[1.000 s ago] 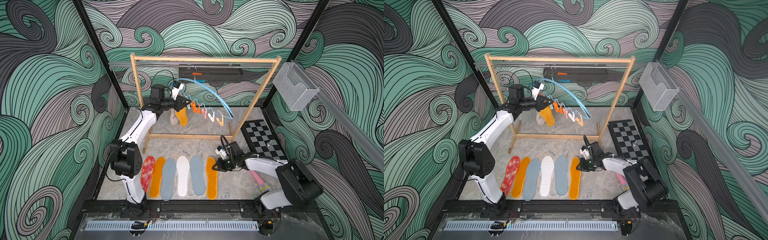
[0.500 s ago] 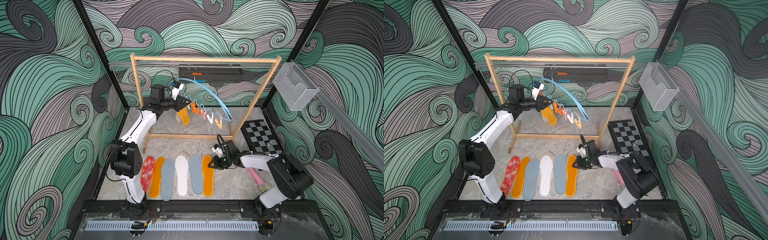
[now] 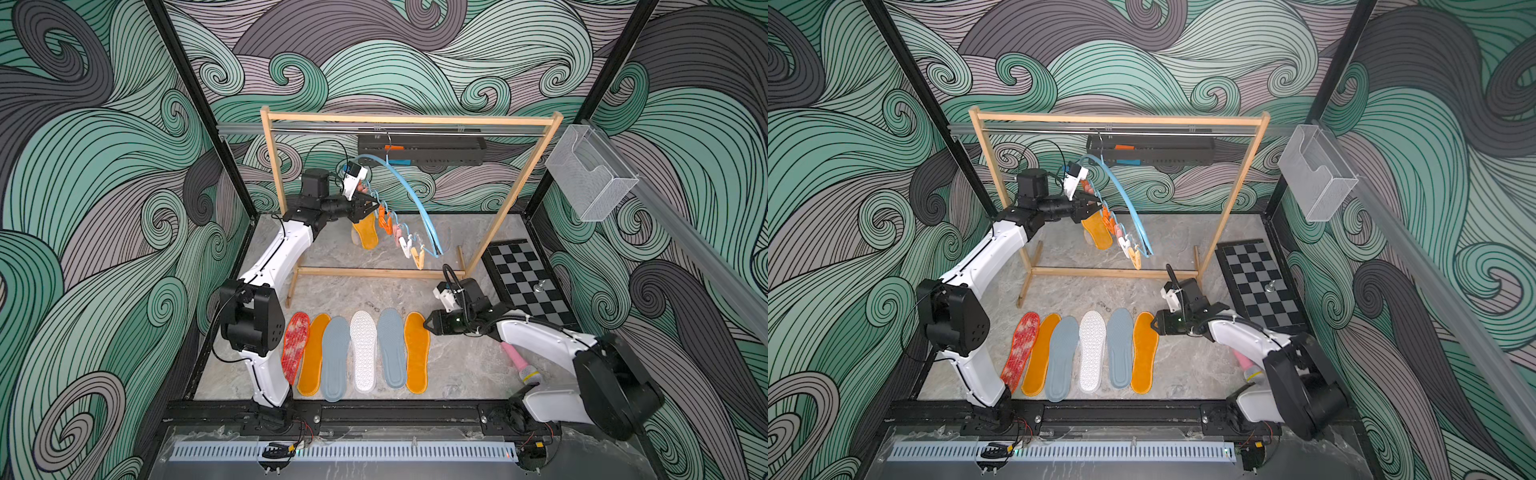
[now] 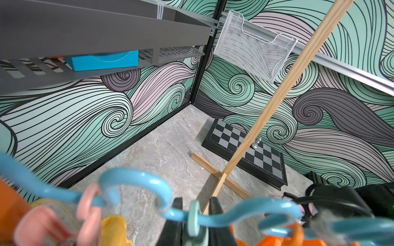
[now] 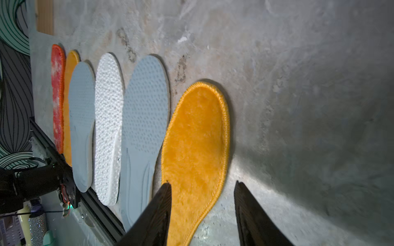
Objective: Take the shoe insoles off the hanger
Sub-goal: Place the insole at the center of the board.
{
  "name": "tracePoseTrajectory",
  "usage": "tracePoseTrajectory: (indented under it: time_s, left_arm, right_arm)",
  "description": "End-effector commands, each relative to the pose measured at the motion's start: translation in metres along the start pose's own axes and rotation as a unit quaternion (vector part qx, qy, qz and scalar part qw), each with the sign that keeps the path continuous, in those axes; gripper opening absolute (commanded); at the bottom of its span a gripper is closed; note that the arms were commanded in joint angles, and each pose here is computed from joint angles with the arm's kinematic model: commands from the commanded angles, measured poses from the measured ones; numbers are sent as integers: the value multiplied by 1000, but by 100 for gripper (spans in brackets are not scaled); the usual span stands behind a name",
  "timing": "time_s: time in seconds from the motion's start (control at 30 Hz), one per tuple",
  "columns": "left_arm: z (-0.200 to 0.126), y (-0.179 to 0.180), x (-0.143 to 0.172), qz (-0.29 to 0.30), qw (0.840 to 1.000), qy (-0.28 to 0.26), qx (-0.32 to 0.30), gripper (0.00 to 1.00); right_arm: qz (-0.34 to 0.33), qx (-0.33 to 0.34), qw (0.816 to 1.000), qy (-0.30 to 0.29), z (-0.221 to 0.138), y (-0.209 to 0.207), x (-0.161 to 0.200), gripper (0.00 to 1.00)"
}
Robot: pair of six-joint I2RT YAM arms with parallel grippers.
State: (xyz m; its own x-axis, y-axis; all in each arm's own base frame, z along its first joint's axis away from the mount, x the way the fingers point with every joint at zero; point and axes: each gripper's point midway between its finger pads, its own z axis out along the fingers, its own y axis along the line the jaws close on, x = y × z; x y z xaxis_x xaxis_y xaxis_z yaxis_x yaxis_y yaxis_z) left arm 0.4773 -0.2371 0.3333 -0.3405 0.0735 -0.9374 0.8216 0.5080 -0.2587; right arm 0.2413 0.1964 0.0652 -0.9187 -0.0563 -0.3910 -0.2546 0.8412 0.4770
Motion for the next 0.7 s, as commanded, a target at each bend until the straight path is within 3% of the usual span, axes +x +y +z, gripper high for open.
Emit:
tracePoseTrajectory:
  time_s: [0.0, 0.27, 0.5, 0.67]
  left_arm:
    - [-4, 7, 8, -7, 1000, 11, -13, 0]
    - [-4, 8, 9, -7, 1000, 11, -14, 0]
    - [-4, 7, 9, -7, 1000, 12, -13, 0]
    - [-3, 8, 9, -8, 1000, 12, -14, 0]
  right_arm:
    - [-48, 20, 998, -40, -23, -3, -3, 49]
    - [-106, -94, 974, -176, -86, 35, 12, 48]
    - [-103, -171, 958, -205, -88, 36, 53, 46]
    - [-126, -198, 942, -241, -99, 43, 56, 46]
